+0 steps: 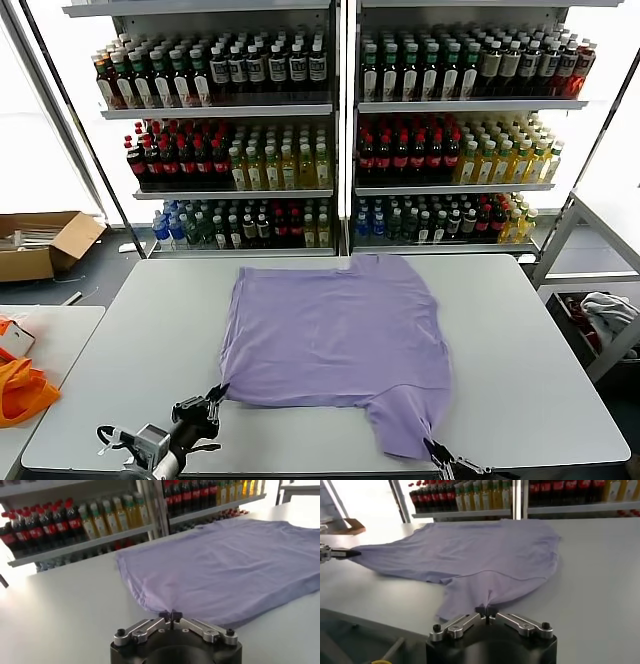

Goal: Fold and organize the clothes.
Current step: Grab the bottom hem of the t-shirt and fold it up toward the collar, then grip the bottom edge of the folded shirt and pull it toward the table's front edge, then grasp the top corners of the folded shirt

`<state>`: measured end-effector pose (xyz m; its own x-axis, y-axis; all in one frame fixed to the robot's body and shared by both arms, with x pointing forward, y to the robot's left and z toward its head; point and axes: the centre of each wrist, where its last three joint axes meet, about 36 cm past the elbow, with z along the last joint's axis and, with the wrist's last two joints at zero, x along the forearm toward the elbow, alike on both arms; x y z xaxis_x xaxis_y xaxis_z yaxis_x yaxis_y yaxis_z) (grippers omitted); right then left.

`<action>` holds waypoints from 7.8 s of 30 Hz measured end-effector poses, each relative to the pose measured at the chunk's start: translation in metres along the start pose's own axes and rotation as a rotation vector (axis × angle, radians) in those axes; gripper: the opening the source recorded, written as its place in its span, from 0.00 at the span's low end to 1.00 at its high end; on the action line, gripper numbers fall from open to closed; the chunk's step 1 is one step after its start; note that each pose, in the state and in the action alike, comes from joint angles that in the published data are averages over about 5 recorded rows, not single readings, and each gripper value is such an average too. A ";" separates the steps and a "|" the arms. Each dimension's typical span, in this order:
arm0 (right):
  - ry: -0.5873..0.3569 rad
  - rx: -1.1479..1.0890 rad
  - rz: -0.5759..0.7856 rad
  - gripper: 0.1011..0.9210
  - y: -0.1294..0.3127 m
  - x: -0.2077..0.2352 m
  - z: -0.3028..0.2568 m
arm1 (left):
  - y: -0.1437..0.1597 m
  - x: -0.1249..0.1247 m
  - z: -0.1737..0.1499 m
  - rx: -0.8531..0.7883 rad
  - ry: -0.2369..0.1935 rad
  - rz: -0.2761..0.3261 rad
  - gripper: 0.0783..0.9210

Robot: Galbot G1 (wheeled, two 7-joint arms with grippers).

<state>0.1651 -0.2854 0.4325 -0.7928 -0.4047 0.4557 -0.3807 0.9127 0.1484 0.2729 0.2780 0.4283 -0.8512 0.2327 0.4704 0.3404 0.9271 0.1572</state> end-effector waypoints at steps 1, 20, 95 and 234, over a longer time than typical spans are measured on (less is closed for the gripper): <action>0.000 -0.001 -0.006 0.01 0.002 0.004 0.000 | -0.002 0.004 -0.001 -0.003 0.001 0.000 0.01; -0.221 -0.060 0.011 0.01 -0.004 -0.010 -0.010 | -0.011 0.037 -0.012 -0.030 0.051 0.024 0.01; -0.222 -0.018 0.373 0.88 -0.086 -0.141 -0.040 | 0.094 -0.119 -0.047 0.220 0.067 0.093 0.86; 0.047 0.041 -0.029 0.49 -0.151 -0.381 -0.174 | 0.141 -0.152 -0.007 0.212 0.082 0.132 0.84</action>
<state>0.6073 -0.2591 0.3897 -0.7579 -0.4274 0.4929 -0.4235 0.8970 0.1266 0.4532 0.3714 0.3852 -0.7667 0.3396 0.5448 0.3478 0.9330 -0.0922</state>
